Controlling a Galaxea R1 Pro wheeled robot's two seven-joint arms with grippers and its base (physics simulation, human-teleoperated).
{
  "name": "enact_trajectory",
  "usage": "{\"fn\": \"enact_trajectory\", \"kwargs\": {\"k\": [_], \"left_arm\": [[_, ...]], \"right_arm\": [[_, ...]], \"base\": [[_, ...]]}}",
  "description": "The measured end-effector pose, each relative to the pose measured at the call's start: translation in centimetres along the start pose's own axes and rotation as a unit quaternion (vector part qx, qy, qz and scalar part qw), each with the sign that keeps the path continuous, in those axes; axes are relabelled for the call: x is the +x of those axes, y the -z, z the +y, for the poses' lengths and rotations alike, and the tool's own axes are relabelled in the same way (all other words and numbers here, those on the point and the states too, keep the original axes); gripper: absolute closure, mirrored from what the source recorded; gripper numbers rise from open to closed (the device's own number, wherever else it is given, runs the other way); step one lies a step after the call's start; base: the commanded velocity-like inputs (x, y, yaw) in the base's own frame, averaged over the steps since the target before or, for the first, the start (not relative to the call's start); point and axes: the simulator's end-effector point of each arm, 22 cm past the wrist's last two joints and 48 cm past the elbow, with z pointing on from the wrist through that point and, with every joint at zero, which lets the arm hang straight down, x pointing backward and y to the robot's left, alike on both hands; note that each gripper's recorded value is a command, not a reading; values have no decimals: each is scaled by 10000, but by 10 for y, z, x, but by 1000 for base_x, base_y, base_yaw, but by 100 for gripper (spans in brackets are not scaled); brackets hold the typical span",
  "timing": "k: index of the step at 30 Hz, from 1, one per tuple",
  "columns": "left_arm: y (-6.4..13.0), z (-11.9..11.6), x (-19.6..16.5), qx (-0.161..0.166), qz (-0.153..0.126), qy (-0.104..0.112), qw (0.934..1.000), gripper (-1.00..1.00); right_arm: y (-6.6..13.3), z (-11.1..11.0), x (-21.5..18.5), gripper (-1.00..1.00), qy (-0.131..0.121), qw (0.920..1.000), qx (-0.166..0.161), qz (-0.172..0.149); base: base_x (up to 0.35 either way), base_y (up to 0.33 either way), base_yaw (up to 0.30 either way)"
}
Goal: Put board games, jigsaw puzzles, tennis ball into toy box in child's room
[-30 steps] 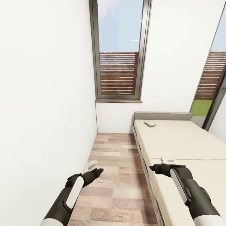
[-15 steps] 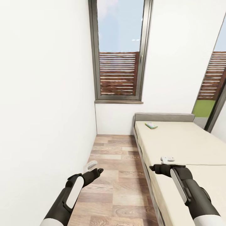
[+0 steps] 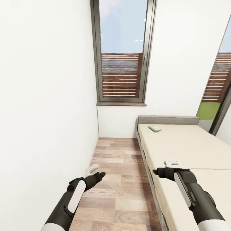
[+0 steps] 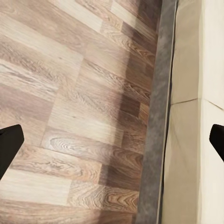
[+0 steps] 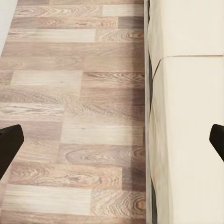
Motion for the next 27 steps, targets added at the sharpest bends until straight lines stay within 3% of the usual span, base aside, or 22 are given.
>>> {"fn": "enact_trajectory", "kwargs": {"k": [10,27], "left_arm": [[0,0,0,-10,-3,-6,10000,-100],[0,1,0,-20,1,-7,10000,-100]], "right_arm": [[0,0,0,-100,0,10000,0,-4],[0,0,0,-100,-1,10000,0,-4]], "base": [[92,115,0],[16,19,0]]}}
